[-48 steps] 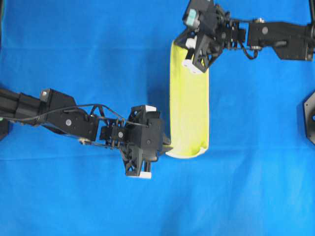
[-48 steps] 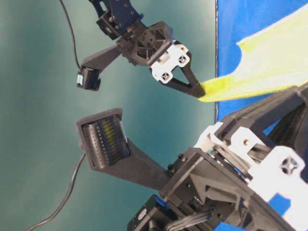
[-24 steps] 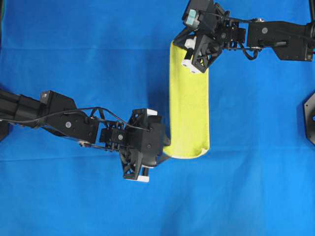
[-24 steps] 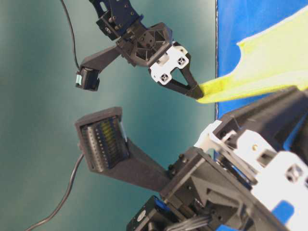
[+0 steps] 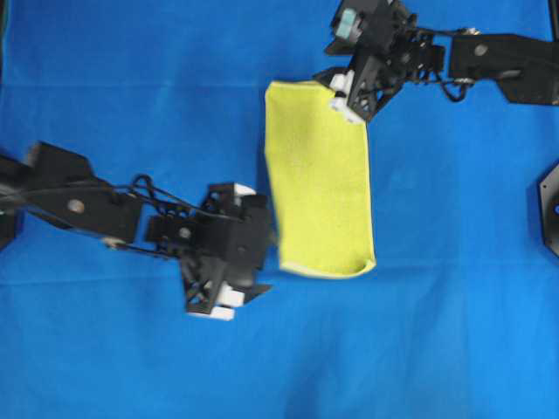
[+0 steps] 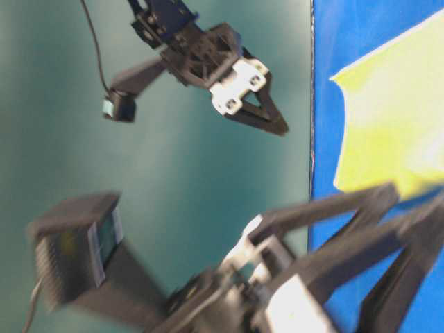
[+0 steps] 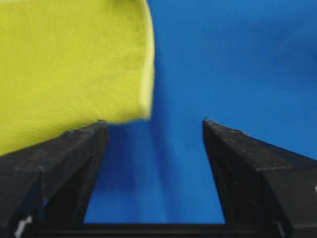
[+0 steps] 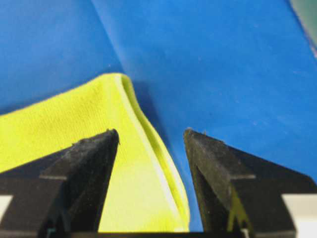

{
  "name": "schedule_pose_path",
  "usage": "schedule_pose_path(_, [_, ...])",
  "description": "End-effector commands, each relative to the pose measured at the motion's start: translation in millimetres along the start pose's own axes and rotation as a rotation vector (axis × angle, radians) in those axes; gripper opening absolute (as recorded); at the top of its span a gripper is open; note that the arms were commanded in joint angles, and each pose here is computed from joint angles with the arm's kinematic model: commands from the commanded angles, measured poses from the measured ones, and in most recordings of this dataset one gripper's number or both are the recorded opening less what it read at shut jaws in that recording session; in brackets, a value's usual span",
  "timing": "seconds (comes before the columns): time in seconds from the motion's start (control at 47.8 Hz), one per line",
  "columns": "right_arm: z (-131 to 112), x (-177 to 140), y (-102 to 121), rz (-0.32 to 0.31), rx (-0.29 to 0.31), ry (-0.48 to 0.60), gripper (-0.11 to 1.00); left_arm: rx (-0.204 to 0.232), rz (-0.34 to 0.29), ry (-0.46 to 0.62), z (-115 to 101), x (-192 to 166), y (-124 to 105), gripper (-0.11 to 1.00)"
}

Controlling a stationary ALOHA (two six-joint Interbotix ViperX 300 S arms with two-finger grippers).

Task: Fold the yellow towel.
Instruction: 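Open both grippers and retract them to the sides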

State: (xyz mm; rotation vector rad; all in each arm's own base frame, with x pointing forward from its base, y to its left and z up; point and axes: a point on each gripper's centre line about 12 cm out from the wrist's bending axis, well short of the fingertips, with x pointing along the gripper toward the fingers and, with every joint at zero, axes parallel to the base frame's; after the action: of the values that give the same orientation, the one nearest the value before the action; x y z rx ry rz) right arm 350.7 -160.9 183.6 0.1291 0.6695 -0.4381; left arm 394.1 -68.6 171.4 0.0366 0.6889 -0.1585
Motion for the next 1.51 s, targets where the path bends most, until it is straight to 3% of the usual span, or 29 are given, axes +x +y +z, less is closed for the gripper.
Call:
schedule_pose_path(0.0, [14,-23,0,0.001,0.005,-0.063,0.59,-0.002,0.003,-0.049,13,-26,2,0.72])
schedule_pose_path(0.23, [7,-75,9,0.037,0.028,-0.148,0.59,-0.028,0.046,-0.131,-1,-68,20,0.72])
schedule_pose_path(0.523, [-23,-138,25,0.144,0.042,-0.316,0.59,-0.062,0.137,-0.412,-18,-118,47,0.72])
schedule_pose_path(0.69, [-56,-149,27,0.188,0.064,-0.353,0.59,-0.075,0.18,-0.489,-39,-135,55,0.72])
schedule_pose_path(0.836, [-68,-152,28,0.213,0.08,-0.379,0.59,-0.083,0.201,-0.504,-49,-138,60,0.72])
schedule_pose_path(1.213, [-59,-144,15,0.159,0.114,-0.371,0.59,-0.093,0.219,-0.5,-40,-128,68,0.72])
schedule_pose_path(1.485, [-41,-105,-5,0.065,0.123,-0.258,0.59,-0.138,0.307,-0.469,-19,-100,109,0.71])
